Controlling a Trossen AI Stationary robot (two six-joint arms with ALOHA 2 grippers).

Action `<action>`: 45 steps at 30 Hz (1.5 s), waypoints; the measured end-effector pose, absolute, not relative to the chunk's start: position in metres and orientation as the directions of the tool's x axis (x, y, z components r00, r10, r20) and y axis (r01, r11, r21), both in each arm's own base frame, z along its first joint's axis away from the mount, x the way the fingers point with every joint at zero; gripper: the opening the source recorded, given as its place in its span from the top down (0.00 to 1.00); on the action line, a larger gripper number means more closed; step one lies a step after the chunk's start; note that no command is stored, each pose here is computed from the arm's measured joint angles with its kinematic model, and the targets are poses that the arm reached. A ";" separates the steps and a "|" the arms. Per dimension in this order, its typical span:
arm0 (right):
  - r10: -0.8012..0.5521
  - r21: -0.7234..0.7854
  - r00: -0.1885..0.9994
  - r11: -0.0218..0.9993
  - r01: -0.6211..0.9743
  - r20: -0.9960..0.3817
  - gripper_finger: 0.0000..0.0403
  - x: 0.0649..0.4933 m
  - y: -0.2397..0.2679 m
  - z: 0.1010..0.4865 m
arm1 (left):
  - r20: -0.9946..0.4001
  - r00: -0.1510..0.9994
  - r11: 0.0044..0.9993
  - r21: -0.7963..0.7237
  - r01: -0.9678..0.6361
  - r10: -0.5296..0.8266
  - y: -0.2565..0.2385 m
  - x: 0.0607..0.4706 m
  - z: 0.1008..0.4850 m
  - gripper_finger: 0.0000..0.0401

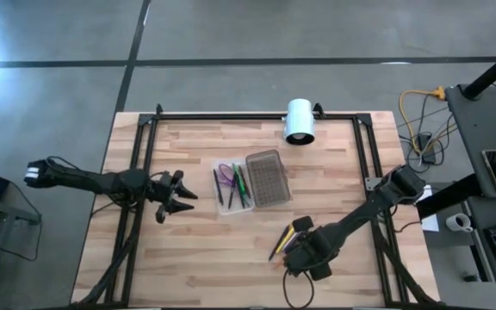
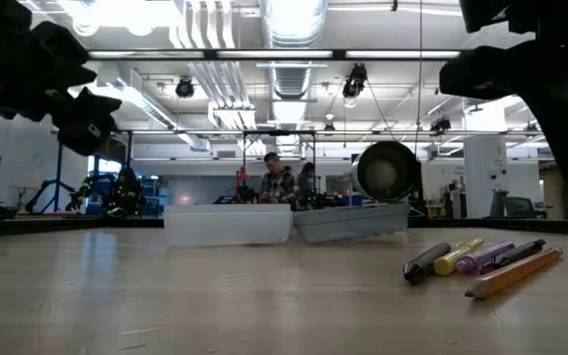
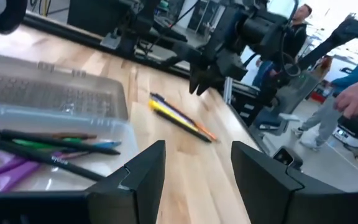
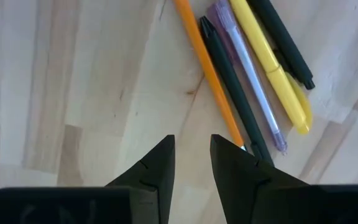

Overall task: Pick & place school supplies into a supply box
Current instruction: Put the orange pencil into the black supply box

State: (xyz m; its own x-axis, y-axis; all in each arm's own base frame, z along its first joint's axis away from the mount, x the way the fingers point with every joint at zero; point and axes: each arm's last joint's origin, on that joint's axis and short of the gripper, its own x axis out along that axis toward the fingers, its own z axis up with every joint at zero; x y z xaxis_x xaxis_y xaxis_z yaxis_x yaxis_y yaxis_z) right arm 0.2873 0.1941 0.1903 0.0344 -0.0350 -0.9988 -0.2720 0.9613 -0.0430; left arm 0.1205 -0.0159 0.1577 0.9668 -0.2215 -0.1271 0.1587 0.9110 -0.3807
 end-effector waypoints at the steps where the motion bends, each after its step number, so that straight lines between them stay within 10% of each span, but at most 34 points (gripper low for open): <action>1: -0.035 -0.043 0.035 0.959 -0.281 -0.999 0.77 0.288 0.195 0.189 | -0.132 0.966 0.911 -0.381 0.156 -0.221 -0.016 0.121 0.156 0.58; 45: -0.065 -0.079 0.051 0.932 -0.355 -0.997 0.77 0.291 0.172 0.146 | 0.125 0.972 0.907 -0.352 0.230 -0.198 -0.011 0.096 0.178 0.58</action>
